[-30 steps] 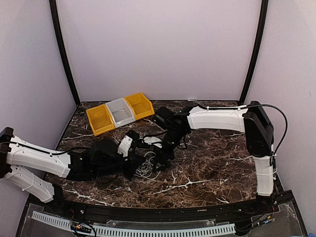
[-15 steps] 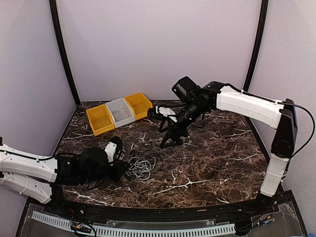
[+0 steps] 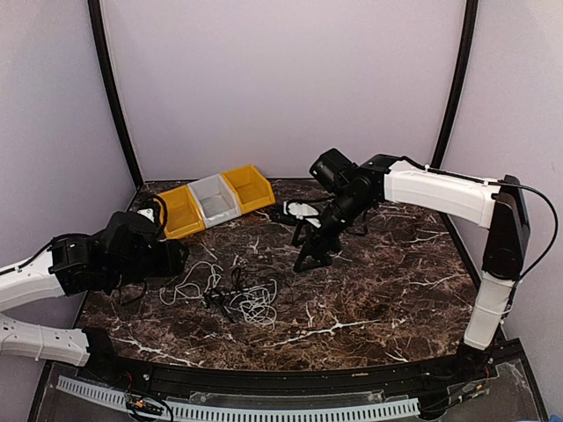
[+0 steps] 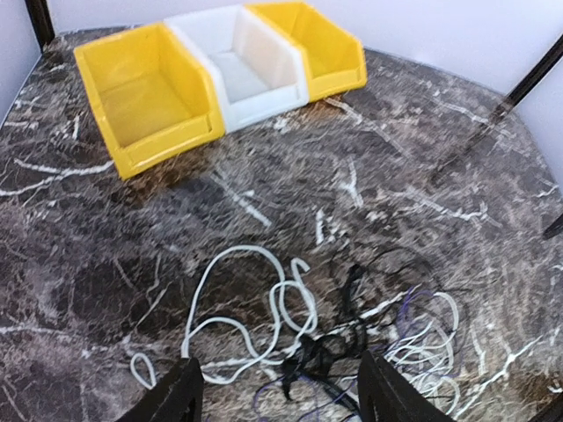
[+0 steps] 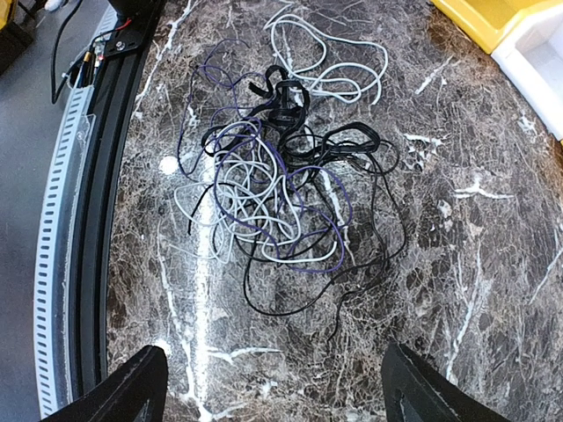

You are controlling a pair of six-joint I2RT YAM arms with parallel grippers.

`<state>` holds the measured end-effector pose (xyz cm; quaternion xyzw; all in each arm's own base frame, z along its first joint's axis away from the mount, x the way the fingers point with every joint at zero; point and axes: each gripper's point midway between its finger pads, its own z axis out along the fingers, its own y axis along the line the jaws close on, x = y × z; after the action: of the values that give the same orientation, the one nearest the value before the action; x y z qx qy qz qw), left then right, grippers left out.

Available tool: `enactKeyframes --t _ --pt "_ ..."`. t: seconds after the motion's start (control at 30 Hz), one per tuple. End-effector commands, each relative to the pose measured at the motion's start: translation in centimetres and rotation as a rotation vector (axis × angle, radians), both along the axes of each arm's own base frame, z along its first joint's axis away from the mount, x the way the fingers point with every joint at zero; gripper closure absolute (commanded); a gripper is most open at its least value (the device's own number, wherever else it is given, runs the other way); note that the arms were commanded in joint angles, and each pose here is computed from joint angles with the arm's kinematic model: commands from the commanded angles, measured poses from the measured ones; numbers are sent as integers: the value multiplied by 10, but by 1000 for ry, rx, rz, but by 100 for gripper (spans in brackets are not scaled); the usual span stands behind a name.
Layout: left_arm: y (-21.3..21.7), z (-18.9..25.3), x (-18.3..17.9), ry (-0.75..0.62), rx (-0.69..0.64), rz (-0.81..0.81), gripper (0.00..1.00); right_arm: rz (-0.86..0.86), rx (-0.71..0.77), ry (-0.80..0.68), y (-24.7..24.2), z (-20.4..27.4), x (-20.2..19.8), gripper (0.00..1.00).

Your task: Untangle the cables

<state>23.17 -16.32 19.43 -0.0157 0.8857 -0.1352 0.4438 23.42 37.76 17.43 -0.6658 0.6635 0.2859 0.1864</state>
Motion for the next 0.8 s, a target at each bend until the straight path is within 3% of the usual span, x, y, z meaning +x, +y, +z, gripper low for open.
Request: enactKeyframes --t 0.0,0.1,0.27,0.5,0.77 --pt "28 -51 -13 224 96 71 39 7 3 -7 0 -6 3 15" --pt "29 -78 -9 329 108 90 42 12 10 0 0 -6 0 15" --pt "28 -91 16 315 158 86 45 16 7 11 0 -9 -1 15" --pt "8 -104 50 294 230 -78 47 23 6 20 -1 -11 -4 15" --pt "0 -129 81 314 436 -227 54 29 6 27 -2 -13 -6 16"
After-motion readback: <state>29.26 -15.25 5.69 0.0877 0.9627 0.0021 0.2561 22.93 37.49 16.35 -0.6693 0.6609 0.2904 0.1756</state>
